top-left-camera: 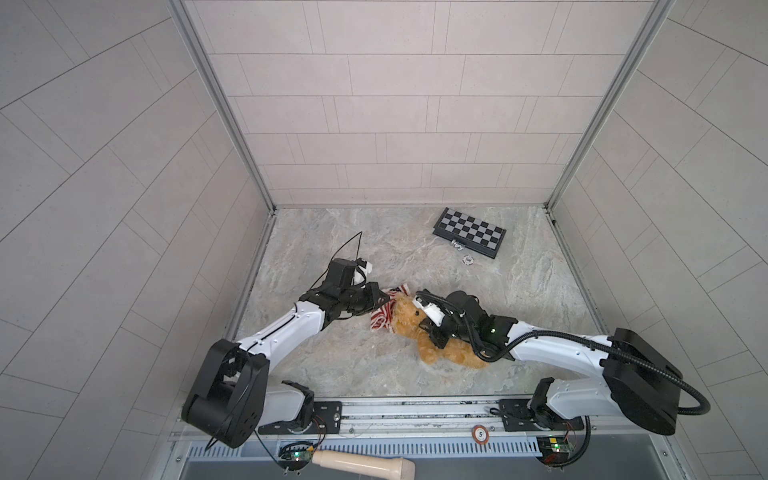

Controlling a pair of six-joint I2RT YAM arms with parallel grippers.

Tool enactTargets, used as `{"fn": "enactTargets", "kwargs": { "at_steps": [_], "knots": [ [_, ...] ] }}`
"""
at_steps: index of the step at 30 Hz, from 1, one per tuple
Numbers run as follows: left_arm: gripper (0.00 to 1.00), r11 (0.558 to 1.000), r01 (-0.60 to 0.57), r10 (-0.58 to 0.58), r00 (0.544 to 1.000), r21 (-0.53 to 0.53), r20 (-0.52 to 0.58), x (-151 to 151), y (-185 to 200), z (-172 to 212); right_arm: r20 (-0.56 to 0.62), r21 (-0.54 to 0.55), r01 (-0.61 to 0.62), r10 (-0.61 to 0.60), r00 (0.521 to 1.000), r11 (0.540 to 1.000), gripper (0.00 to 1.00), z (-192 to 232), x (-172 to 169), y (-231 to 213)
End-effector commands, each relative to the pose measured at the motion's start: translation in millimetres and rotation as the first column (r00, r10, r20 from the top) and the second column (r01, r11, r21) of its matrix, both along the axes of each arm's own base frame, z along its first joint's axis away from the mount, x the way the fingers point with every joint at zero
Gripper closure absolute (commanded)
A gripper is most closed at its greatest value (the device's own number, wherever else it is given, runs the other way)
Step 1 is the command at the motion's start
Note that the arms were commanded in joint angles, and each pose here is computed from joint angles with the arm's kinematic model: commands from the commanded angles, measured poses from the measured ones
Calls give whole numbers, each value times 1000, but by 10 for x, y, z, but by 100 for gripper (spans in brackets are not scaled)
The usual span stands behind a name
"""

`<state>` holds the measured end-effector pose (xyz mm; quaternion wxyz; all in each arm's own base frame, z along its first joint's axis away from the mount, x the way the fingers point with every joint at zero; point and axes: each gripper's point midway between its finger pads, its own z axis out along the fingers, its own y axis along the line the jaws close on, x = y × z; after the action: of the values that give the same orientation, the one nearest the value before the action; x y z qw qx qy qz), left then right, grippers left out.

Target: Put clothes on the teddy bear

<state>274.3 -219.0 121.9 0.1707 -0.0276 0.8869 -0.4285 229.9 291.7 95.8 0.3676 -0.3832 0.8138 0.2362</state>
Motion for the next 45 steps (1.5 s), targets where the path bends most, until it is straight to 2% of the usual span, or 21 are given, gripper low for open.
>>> {"fn": "enactTargets", "kwargs": {
  "at_steps": [1, 4, 12, 16, 22, 25, 28, 31, 34, 39, 45],
  "knots": [
    [100, 996, 75, -71, 996, -56, 60, -60, -139, 210, 56, 1, -3, 3, 998, 1000, 100, 109, 155, 53],
    [100, 990, 116, -111, 992, -78, 68, -120, -218, 251, 53, -23, -28, 29, 998, 999, 100, 73, 198, 127],
    [100, 971, 221, -217, 975, -91, 52, -326, -338, 349, 60, -62, 54, -50, 997, 997, 100, -53, 348, 68],
    [100, 971, 233, -231, 972, -58, 35, -378, -285, 380, 88, -53, 40, -35, 995, 998, 100, -15, 323, 59],
    [100, 968, 239, -235, 970, -78, 54, -345, -265, 582, 158, -3, 48, -47, 986, 999, 100, 62, 255, -47],
    [100, 962, 270, -268, 962, -35, 49, -407, -228, 590, 183, 1, 68, -67, 981, 998, 100, 121, 259, -112],
    [100, 961, 274, -275, 961, 25, 21, -440, -152, 479, 200, 12, 78, -79, 977, 997, 100, 206, 265, -136],
    [100, 967, 256, -256, 967, 6, 21, -414, -168, 414, 197, -2, 89, -87, 977, 996, 100, 218, 264, -167],
    [100, 972, 234, -234, 972, 14, 9, -378, -159, 321, 199, 0, 146, -143, 970, 989, 100, 250, 289, -267],
    [100, 975, 219, -217, 975, -23, 49, -301, -205, 399, 208, -51, 225, -210, 955, 973, 100, 250, 296, -477],
    [100, 978, 207, -206, 978, -22, 32, -233, -203, 383, 218, -107, 139, -113, 969, 985, 100, 157, 157, -409]
  ]
}}
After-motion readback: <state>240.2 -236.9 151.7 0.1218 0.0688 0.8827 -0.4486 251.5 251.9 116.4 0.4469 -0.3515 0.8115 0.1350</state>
